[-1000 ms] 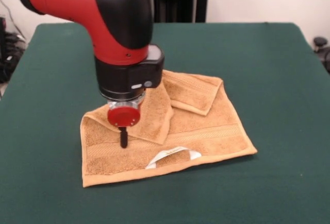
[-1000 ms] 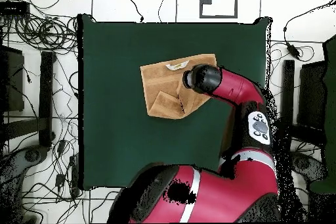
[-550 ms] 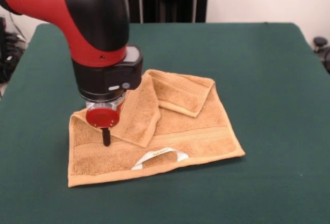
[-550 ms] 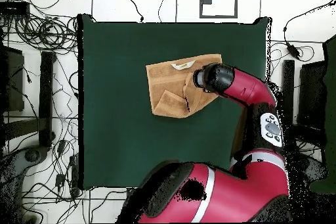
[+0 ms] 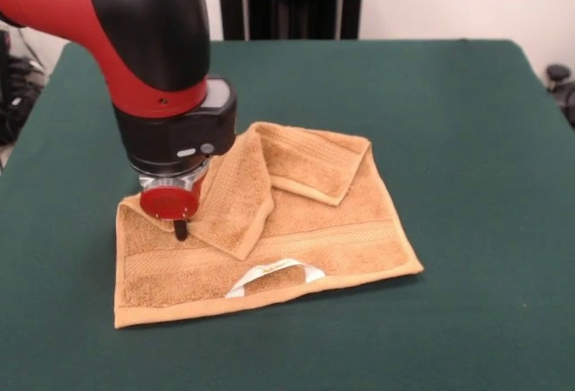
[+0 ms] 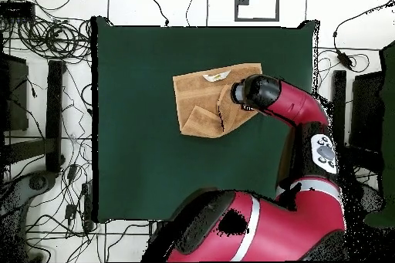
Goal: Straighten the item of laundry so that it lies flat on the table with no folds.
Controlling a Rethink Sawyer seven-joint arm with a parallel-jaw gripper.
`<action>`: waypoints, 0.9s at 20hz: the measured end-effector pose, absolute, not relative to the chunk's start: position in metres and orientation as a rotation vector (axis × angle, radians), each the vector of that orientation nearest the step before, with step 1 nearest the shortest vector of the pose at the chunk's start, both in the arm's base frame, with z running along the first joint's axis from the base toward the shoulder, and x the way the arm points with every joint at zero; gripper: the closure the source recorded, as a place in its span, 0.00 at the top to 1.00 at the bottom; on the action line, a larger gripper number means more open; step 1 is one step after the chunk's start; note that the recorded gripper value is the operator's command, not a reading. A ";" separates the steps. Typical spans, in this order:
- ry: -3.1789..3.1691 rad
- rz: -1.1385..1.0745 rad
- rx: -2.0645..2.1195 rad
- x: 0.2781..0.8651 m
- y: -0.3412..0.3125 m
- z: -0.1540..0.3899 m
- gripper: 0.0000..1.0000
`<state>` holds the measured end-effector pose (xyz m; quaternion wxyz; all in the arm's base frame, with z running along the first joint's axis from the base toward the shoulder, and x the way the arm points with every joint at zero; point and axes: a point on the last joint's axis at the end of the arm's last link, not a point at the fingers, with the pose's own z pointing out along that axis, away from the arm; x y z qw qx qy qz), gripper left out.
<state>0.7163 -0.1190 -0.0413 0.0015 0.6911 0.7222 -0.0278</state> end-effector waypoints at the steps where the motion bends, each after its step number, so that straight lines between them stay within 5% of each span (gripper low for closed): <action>1: 2.266 -0.085 2.171 0.716 -0.119 -0.041 0.00; 18: 2.238 -0.029 2.249 0.709 -0.136 -0.037 0.00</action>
